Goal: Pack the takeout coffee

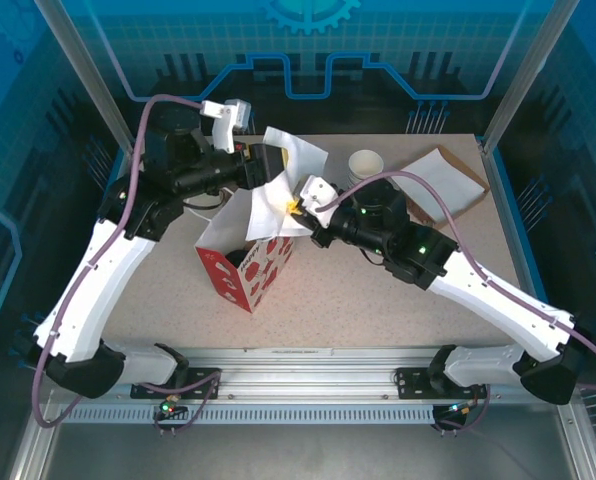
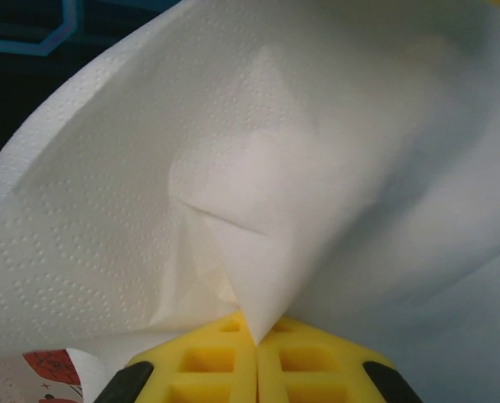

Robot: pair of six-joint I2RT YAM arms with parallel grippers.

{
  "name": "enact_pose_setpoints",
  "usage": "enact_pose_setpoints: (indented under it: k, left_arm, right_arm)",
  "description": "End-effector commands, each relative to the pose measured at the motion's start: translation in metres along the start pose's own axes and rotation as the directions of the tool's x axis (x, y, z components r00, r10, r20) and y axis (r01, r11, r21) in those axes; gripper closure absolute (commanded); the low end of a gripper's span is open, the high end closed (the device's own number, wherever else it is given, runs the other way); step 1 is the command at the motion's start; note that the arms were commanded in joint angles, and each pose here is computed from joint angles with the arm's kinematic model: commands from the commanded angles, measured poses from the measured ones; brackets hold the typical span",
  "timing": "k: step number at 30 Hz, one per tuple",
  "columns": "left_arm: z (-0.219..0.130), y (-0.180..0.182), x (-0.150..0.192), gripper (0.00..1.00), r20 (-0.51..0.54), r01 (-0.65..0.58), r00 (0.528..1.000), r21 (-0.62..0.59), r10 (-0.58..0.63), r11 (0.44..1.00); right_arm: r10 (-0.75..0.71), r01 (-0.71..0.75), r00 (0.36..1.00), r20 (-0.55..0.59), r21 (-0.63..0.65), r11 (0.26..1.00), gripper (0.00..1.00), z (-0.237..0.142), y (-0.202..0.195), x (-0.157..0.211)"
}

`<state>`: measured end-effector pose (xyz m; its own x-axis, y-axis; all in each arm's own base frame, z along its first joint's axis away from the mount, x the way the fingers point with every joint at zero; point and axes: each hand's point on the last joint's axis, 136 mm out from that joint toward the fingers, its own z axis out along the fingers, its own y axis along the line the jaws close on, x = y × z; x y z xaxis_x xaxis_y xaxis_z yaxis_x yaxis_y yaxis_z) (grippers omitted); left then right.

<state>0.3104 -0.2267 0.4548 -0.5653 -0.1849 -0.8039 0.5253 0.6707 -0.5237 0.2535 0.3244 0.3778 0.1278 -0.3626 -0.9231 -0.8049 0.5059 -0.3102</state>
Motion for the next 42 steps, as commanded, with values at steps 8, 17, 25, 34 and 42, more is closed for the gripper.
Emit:
enact_pose_setpoints:
  k: [8,17,25,34,42]
  left_arm:
    - [-0.053,0.009,-0.037,1.0,0.263,-0.152,0.946,-0.149,0.187,0.977]
    - [-0.099,-0.009,-0.067,1.0,0.449,-0.119,0.885,-0.032,0.12,0.992]
    - [-0.098,0.028,-0.061,1.0,0.471,-0.087,0.87,-0.144,0.145,0.986]
    - [-0.087,0.03,-0.029,1.0,0.377,-0.068,0.921,-0.089,0.097,0.994]
    - [-0.083,0.046,-0.011,1.0,0.326,-0.067,0.939,-0.14,0.11,0.988]
  right_arm:
    - [0.01,-0.008,0.996,0.09,-0.019,1.0,0.73,0.018,0.009,-0.041]
    - [0.13,-0.126,0.986,0.101,-0.041,0.991,0.3,-0.022,0.003,-0.055]
    - [0.205,-0.206,0.978,0.046,0.022,0.978,0.25,-0.045,-0.015,-0.032]
    - [0.276,-0.274,0.961,-0.016,0.085,0.958,0.25,-0.045,-0.036,-0.003]
    - [0.301,-0.296,0.953,-0.038,0.097,0.95,0.24,-0.041,-0.041,0.008]
